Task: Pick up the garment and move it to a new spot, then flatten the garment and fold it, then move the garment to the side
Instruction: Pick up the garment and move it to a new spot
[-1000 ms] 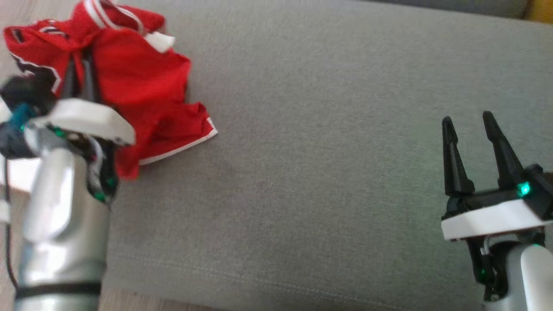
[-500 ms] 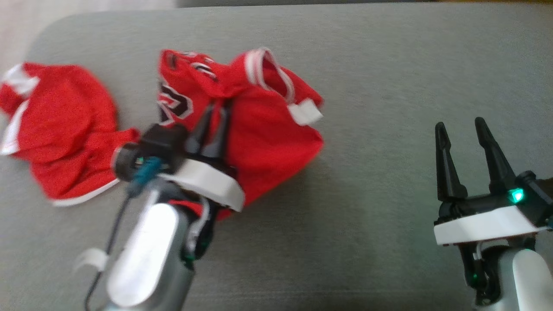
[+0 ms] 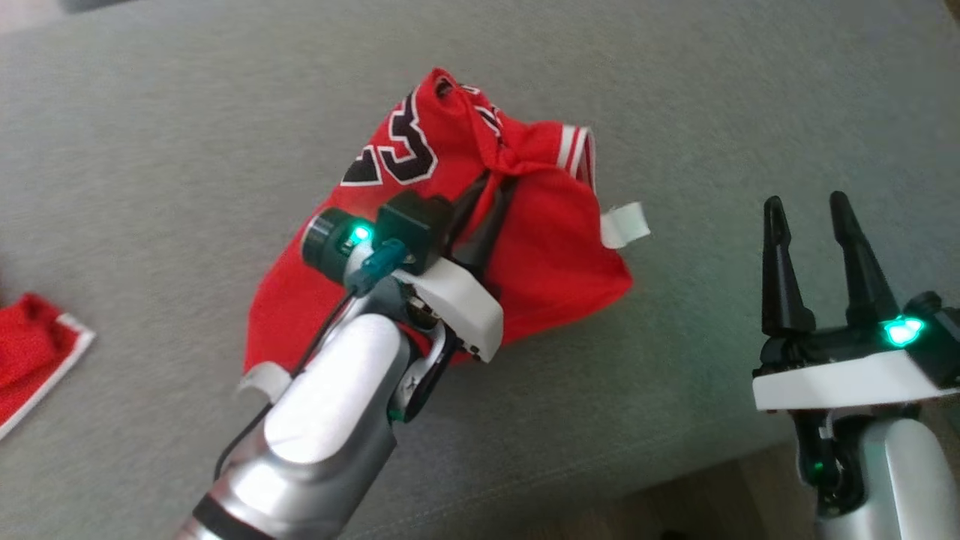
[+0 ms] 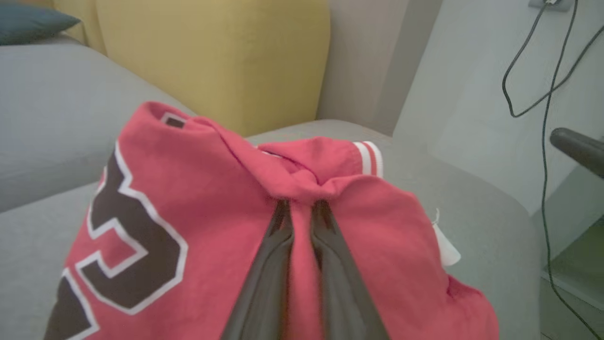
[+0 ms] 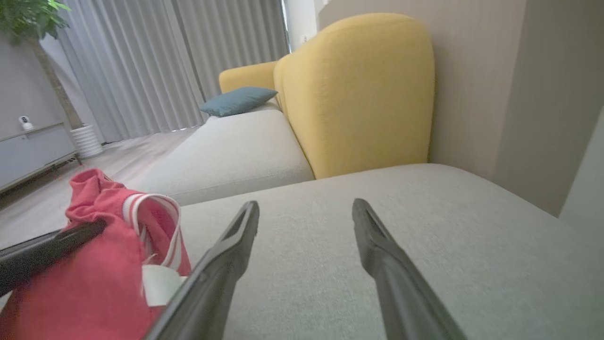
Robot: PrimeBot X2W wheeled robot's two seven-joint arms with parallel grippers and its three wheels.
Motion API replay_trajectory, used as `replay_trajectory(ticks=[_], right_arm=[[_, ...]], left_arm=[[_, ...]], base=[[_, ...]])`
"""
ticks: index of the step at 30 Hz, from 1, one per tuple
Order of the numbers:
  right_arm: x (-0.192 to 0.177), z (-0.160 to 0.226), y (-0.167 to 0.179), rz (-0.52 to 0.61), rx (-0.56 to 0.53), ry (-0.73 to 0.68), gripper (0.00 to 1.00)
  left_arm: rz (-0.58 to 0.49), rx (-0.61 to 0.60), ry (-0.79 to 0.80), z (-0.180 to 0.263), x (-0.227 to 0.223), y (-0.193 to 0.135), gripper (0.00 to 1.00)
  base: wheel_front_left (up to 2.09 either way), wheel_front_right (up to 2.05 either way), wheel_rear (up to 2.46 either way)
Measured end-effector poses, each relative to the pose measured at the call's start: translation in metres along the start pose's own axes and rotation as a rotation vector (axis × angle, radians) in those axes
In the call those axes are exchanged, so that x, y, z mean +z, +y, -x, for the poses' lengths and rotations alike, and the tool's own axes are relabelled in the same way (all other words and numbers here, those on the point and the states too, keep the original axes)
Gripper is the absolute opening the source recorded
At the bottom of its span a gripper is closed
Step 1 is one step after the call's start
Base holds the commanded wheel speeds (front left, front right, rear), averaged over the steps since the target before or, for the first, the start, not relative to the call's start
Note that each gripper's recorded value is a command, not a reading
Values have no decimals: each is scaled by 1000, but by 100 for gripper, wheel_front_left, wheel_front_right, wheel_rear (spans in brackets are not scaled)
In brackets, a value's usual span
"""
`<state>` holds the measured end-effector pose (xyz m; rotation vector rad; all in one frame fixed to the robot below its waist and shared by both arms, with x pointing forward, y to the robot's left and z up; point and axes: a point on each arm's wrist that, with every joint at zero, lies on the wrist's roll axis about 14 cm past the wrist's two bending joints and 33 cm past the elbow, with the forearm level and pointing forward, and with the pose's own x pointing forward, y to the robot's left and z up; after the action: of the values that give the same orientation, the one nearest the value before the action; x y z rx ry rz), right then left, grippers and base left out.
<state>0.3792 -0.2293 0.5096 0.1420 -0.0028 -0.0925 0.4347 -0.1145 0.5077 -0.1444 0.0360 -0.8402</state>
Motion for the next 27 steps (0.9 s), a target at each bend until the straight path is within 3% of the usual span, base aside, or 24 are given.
replay_trajectory(ticks=[4, 5, 6, 7, 12, 17, 27], right_arm=[[-10, 4, -15, 0, -48, 22, 100], [-11, 3, -17, -1, -55, 23, 100], [-12, 2, -19, 2, -61, 23, 100], [-13, 2, -21, 4, -66, 27, 100], [-15, -1, -17, -4, -53, 24, 100], [-10, -6, -3, -7, -10, 5, 100], [-8, -13, 36, -9, 108, 10, 100]], left_arm=[[39, -67, 76, -11, -33, -18, 4], [47, -77, 93, -12, -40, -21, 40], [51, -87, 104, -13, -46, -24, 96], [49, -95, 109, -13, -50, -26, 100], [16, -96, 83, -11, -47, -25, 100], [-22, -6, 27, -2, -29, -4, 100], [-69, 433, -96, 73, 22, 109, 100]], base=[[0, 0, 0], [0, 0, 0], [0, 0, 0], [0, 0, 0], [0, 0, 0], [0, 0, 0], [0, 0, 0]])
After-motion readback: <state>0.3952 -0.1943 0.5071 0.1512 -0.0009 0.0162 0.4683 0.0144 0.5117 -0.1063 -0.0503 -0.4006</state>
